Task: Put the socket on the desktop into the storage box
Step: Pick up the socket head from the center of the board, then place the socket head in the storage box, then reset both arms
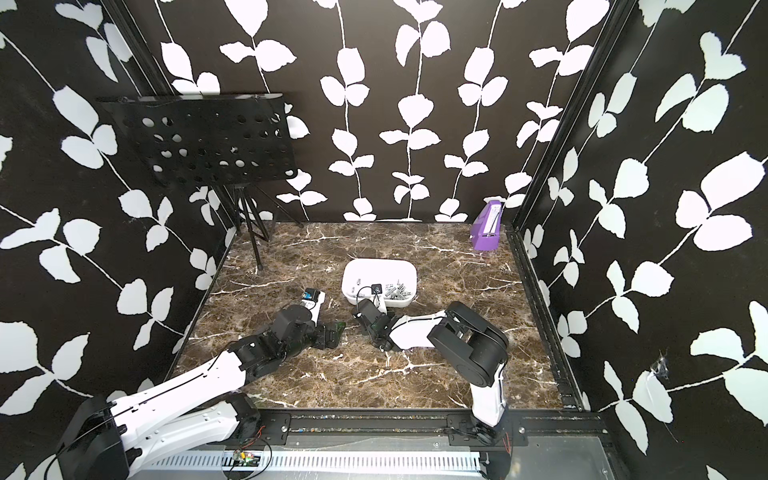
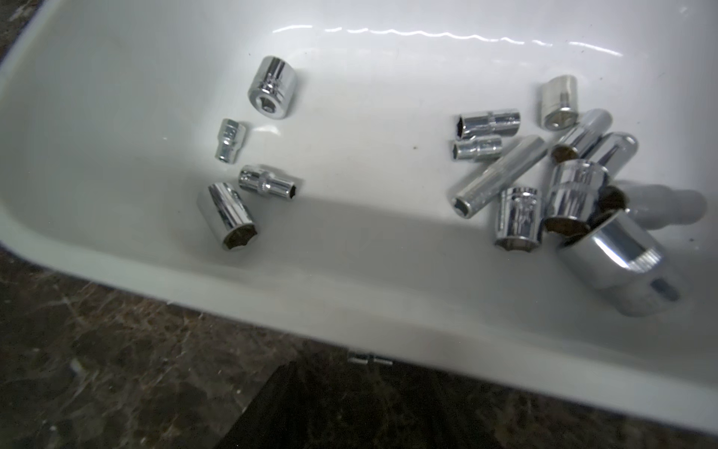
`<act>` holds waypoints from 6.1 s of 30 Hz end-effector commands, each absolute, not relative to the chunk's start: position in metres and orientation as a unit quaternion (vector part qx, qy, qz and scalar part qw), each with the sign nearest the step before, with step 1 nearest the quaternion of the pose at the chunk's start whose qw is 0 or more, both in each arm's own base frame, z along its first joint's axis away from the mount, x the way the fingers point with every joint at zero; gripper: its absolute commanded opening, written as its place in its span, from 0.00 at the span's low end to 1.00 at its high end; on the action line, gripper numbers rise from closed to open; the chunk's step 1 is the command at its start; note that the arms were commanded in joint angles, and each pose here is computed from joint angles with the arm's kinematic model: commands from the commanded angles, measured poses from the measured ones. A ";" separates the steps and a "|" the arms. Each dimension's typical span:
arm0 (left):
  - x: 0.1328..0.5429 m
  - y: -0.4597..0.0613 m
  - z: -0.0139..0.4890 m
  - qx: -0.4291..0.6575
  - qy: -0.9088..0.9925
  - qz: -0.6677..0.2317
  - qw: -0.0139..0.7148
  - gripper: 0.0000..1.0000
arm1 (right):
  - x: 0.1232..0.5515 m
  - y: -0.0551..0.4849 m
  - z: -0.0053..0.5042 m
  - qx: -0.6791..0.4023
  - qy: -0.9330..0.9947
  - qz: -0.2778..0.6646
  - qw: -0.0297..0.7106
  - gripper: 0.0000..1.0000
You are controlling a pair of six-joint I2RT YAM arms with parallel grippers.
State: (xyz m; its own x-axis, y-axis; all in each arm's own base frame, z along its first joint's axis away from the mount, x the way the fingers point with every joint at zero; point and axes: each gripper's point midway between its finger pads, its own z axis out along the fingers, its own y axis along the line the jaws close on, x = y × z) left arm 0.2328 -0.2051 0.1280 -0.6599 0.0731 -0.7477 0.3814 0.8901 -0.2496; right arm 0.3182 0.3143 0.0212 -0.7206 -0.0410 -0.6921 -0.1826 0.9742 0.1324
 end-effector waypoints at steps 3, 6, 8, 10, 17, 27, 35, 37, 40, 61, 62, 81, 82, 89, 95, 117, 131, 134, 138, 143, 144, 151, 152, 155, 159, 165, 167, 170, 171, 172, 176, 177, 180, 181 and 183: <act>0.231 -0.200 0.125 0.127 0.891 -0.189 0.394 0.94 | 0.317 0.299 -0.003 -0.062 0.937 0.050 0.341 0.50; 0.231 -0.200 0.126 0.126 0.890 -0.190 0.394 0.94 | 0.319 0.298 -0.006 -0.063 0.937 0.046 0.341 0.47; 0.231 -0.200 0.125 0.126 0.891 -0.189 0.394 0.94 | 0.319 0.298 -0.007 -0.065 0.937 0.044 0.340 0.45; 0.231 -0.201 0.125 0.127 0.891 -0.190 0.393 0.94 | 0.319 0.298 -0.007 -0.067 0.937 0.043 0.339 0.41; 0.231 -0.201 0.125 0.127 0.891 -0.190 0.393 0.94 | 0.319 0.302 -0.009 -0.076 0.938 0.046 0.336 0.36; 0.230 -0.201 0.125 0.127 0.890 -0.191 0.393 0.94 | 0.320 0.302 -0.016 -0.076 0.939 0.036 0.332 0.31; 0.230 -0.201 0.125 0.127 0.890 -0.191 0.394 0.94 | 0.319 0.301 -0.020 -0.077 0.940 0.036 0.330 0.22; 0.231 -0.201 0.125 0.127 0.890 -0.191 0.393 0.94 | 0.318 0.300 -0.019 -0.078 0.941 0.037 0.328 0.21; 0.230 -0.201 0.125 0.127 0.891 -0.191 0.393 0.94 | 0.315 0.300 -0.015 -0.077 0.941 0.041 0.328 0.20; 0.231 -0.200 0.127 0.125 0.889 -0.190 0.397 0.94 | 0.278 0.294 0.077 -0.096 0.921 0.090 0.366 0.20; 0.231 -0.199 0.127 0.125 0.889 -0.190 0.397 0.94 | 0.278 0.292 0.082 -0.097 0.920 0.090 0.369 0.20; 0.231 -0.199 0.130 0.123 0.883 -0.195 0.409 0.94 | 0.389 0.291 0.122 -0.050 0.925 0.084 0.367 0.22; 0.232 -0.197 0.132 0.121 0.882 -0.194 0.412 0.94 | 0.390 0.289 0.112 -0.051 0.929 0.077 0.359 0.22; 0.232 -0.188 0.144 0.103 0.862 -0.205 0.453 0.96 | 0.407 0.288 0.114 -0.045 0.931 0.079 0.355 0.35; 0.232 -0.177 0.159 0.088 0.846 -0.202 0.485 0.99 | 0.400 0.280 0.133 -0.047 0.923 0.089 0.371 0.50; 0.267 -0.117 0.289 0.009 0.750 -0.049 0.660 0.99 | 0.305 0.087 0.274 -0.017 0.752 -0.139 0.645 0.99; 0.336 -0.008 0.203 -0.072 0.759 0.220 0.609 0.99 | 0.338 0.021 0.162 -0.052 0.777 -0.221 0.587 1.00; 0.340 0.006 0.173 -0.046 0.779 0.256 0.571 0.99 | 0.339 0.007 0.144 -0.040 0.793 -0.208 0.572 0.99; 0.343 0.028 0.147 -0.036 0.797 0.315 0.514 0.99 | 0.335 -0.012 0.125 -0.003 0.806 -0.192 0.560 1.00; 0.350 0.025 0.128 -0.024 0.809 0.263 0.525 0.99 | 0.334 -0.010 0.123 -0.012 0.807 -0.177 0.563 1.00; 0.353 0.022 0.127 -0.013 0.812 0.255 0.525 0.99 | 0.334 -0.010 0.125 -0.010 0.804 -0.173 0.568 1.00; 0.368 0.018 0.131 -0.020 0.793 0.199 0.575 0.99 | 0.345 0.004 0.128 -0.021 0.795 -0.131 0.592 1.00; 0.372 0.015 0.132 -0.016 0.790 0.193 0.582 0.99 | 0.348 0.006 0.127 -0.025 0.794 -0.124 0.594 1.00; 0.382 0.009 0.123 -0.005 0.791 0.172 0.587 0.99 | 0.353 0.014 0.129 -0.037 0.786 -0.109 0.607 1.00; 0.390 0.007 0.112 0.003 0.806 0.148 0.573 0.99 | 0.365 0.018 0.125 -0.057 0.787 -0.111 0.604 1.00; 0.397 0.009 0.105 0.006 0.792 0.133 0.596 0.99 | 0.384 0.005 0.104 -0.034 0.808 -0.103 0.579 1.00; 0.394 0.010 0.099 0.003 0.811 0.126 0.571 0.99 | 0.392 0.004 0.098 -0.036 0.806 -0.082 0.585 1.00; 0.396 0.011 0.101 0.000 0.805 0.128 0.579 0.99 | 0.395 -0.005 0.092 -0.015 0.828 -0.076 0.556 1.00; 0.395 0.010 0.098 0.002 0.811 0.125 0.572 0.99 | 0.397 -0.009 0.093 -0.007 0.821 -0.074 0.566 0.99; 0.396 0.011 0.100 0.000 0.805 0.128 0.579 0.99 | 0.396 -0.011 0.092 -0.004 0.823 -0.077 0.563 0.99; 0.395 0.011 0.100 0.001 0.807 0.126 0.576 0.99 | 0.394 -0.012 0.092 -0.001 0.826 -0.078 0.559 0.99; 0.396 0.011 0.101 0.000 0.804 0.128 0.581 0.99 | 0.394 -0.011 0.092 -0.003 0.827 -0.077 0.557 0.99; 0.395 0.010 0.100 0.001 0.808 0.126 0.576 0.99 | 0.394 -0.011 0.091 -0.003 0.827 -0.077 0.557 0.99; 0.395 0.011 0.101 0.000 0.806 0.127 0.578 0.99 | 0.395 -0.011 0.092 -0.002 0.825 -0.077 0.559 0.99; 0.395 0.011 0.099 0.001 0.808 0.127 0.576 0.99 | 0.394 -0.011 0.092 -0.002 0.826 -0.077 0.559 0.99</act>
State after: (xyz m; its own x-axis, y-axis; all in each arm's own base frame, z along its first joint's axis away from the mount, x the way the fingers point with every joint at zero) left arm 0.3924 0.0098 0.0887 -0.3671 0.1621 -0.9159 -0.1350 0.9650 0.2249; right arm 0.3875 -0.0116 0.0797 -0.4096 -0.1052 -0.9062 0.0749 0.9861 -0.1483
